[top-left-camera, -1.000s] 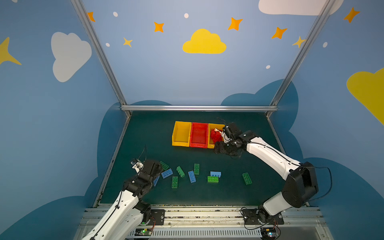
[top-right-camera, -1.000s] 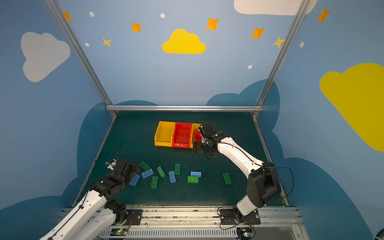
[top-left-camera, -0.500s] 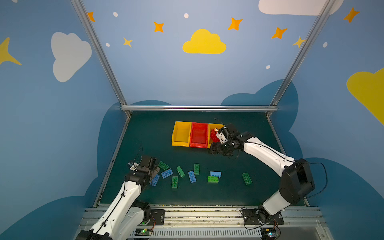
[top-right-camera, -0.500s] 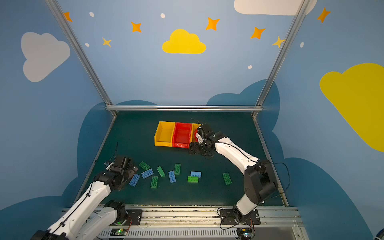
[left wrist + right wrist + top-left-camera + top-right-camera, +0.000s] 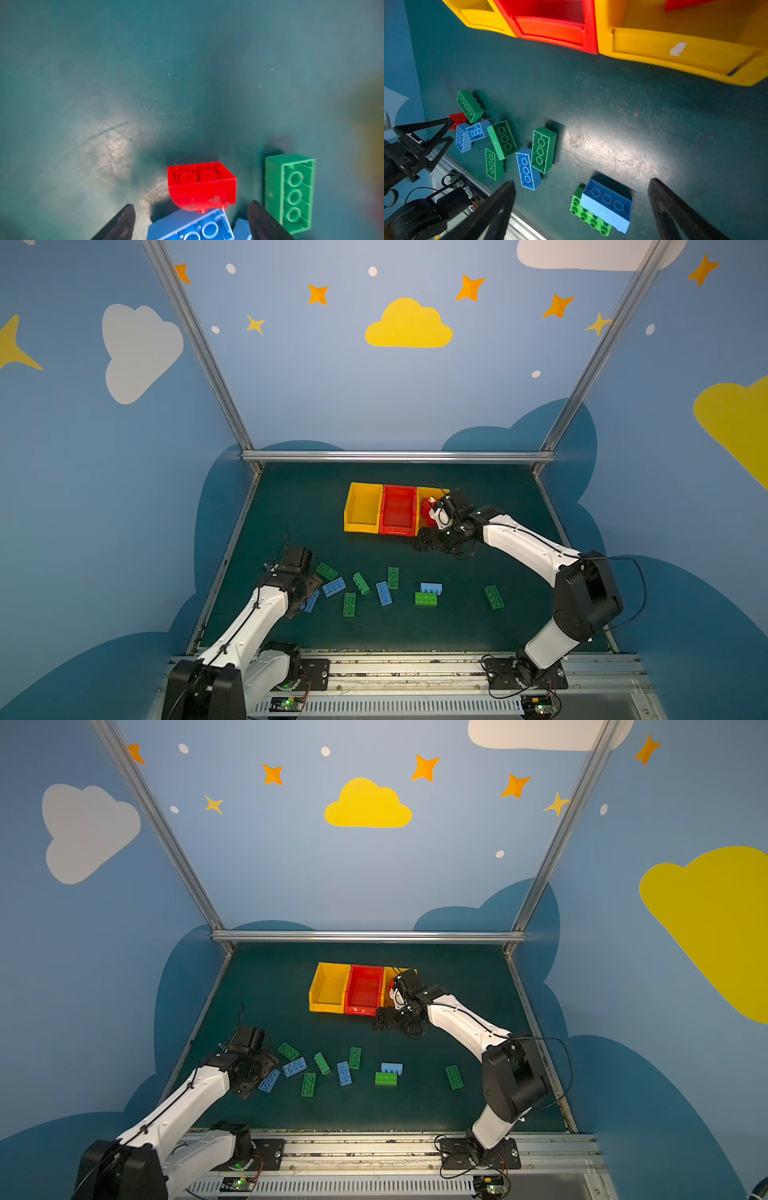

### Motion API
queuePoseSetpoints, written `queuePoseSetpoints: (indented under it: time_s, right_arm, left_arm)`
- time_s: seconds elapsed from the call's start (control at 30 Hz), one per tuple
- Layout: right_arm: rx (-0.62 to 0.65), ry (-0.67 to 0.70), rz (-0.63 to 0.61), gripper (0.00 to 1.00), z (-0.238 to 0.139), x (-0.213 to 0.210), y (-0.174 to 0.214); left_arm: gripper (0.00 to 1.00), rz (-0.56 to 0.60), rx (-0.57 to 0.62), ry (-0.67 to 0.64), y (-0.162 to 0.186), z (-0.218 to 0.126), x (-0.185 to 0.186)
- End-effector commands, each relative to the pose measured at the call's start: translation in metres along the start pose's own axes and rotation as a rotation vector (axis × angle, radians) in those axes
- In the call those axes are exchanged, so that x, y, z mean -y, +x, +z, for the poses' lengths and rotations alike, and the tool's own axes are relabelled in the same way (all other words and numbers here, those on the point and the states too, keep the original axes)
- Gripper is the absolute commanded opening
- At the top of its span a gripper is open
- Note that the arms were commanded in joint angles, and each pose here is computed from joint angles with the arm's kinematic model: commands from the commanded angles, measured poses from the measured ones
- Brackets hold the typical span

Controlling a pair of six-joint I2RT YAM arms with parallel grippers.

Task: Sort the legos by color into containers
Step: 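Lower the left gripper to a red brick while the right gripper draws back, then close the left gripper on the red brick and lift it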

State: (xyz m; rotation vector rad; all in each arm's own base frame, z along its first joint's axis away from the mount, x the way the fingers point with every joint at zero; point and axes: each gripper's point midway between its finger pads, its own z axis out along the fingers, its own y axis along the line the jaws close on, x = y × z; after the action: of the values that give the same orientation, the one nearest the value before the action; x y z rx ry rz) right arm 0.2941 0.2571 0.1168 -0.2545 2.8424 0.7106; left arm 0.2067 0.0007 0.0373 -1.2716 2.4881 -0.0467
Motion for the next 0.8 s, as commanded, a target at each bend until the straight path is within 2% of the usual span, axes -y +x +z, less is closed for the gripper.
queuePoseSetpoints:
  time_s: [0.0,0.57,0.77]
  right_arm:
    - [-0.015,-0.001,0.020,0.97,0.006,0.005,0.003]
    - [-0.050,0.014,0.035,0.97,0.014,0.011,0.006]
    - [-0.055,0.024,0.040,0.97,0.015,0.014,0.006]
  left_arm:
    - [0.82,0.004,0.002,0.004,-0.006,0.000,0.008]
    - [0.82,0.008,-0.001,-0.049,-0.023,0.015,0.007]
    - [0.77,0.020,-0.026,-0.060,-0.021,0.022,0.009]
